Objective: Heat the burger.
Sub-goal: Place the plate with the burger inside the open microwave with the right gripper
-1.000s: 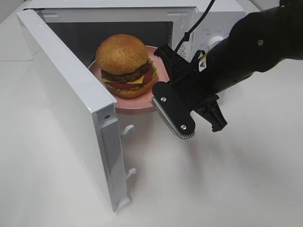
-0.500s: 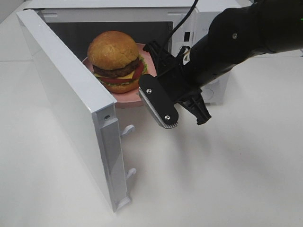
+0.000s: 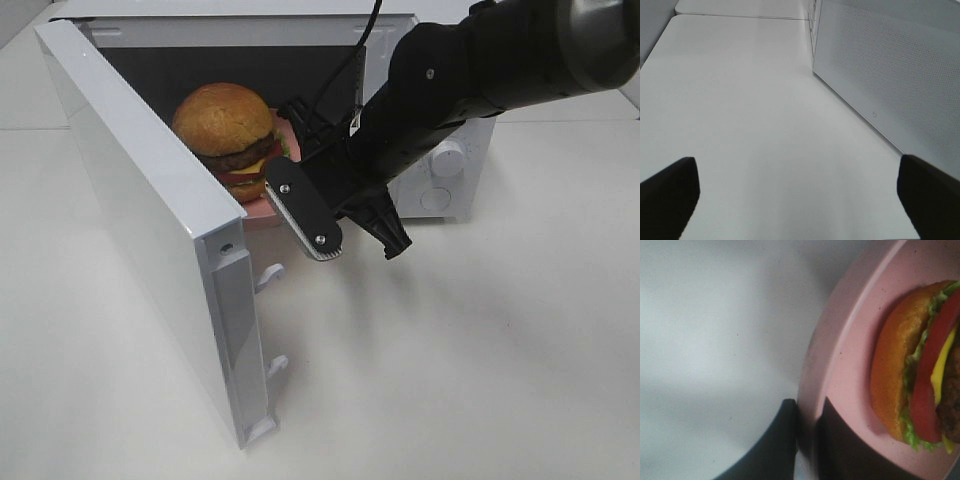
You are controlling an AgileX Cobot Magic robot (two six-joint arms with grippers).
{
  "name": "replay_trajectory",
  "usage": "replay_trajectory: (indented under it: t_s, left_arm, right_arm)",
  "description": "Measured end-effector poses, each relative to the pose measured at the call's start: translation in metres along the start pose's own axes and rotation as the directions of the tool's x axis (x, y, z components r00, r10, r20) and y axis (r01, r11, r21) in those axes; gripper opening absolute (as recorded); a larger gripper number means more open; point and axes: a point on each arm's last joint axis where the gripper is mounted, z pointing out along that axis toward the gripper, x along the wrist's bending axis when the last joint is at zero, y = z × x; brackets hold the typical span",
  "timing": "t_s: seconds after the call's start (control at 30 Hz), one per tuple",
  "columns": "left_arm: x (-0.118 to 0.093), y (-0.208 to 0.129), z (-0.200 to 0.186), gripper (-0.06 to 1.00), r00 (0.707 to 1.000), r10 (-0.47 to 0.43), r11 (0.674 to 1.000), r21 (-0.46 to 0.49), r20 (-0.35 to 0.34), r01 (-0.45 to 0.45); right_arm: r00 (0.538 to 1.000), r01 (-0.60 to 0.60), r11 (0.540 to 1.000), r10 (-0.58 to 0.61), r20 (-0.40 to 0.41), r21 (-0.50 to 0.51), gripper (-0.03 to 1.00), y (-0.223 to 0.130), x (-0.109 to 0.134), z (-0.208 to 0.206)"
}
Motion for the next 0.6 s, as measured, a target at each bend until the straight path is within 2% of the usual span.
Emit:
replay_trajectory:
  t_s: [0.6]
  left_arm:
    - [0.0,0.0,0.0,1.0,1.0,0.0,1.0,0.0,0.0,0.0]
  right_arm:
    - [0.997,-0.045,0.998,0.043,0.062,0.038,0.1,-0.024,-0.035,0.021]
